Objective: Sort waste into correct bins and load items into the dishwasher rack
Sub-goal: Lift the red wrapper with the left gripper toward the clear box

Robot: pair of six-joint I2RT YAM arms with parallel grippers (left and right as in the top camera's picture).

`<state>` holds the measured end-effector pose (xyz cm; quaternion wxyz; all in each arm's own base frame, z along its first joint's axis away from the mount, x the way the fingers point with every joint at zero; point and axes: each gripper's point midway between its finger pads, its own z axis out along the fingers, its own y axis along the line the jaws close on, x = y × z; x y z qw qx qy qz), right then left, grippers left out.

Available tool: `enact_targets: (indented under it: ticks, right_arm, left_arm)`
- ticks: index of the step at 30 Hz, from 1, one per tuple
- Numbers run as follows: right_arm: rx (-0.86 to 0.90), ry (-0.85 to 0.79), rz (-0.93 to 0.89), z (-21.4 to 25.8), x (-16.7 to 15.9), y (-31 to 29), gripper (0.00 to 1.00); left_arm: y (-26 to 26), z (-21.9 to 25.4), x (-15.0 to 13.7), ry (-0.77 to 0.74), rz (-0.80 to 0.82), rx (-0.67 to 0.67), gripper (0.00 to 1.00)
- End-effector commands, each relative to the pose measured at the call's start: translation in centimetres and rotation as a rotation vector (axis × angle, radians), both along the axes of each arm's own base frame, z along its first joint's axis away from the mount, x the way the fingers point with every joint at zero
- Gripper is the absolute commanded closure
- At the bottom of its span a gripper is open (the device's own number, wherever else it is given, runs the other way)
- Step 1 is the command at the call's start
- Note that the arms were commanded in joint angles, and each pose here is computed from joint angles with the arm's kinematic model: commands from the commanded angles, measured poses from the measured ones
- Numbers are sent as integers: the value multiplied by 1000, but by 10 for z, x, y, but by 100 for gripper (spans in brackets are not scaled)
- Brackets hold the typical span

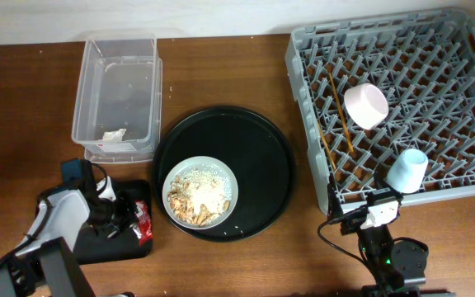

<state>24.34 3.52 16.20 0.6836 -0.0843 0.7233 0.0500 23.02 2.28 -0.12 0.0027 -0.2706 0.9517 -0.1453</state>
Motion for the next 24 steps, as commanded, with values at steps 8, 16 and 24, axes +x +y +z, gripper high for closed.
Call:
enact_targets:
  ticks: [8, 16, 24]
  right_arm:
    - [8, 4, 1, -2, 0, 0, 2]
    - [8, 3, 1, -2, 0, 0, 2]
    - [8, 3, 1, -2, 0, 0, 2]
  left_arm:
    - [3, 81, 46, -252, -10, 17, 100]
    - [24, 202, 111, -521, 23, 93, 100]
    - [30, 205, 202, -750, 33, 118, 100]
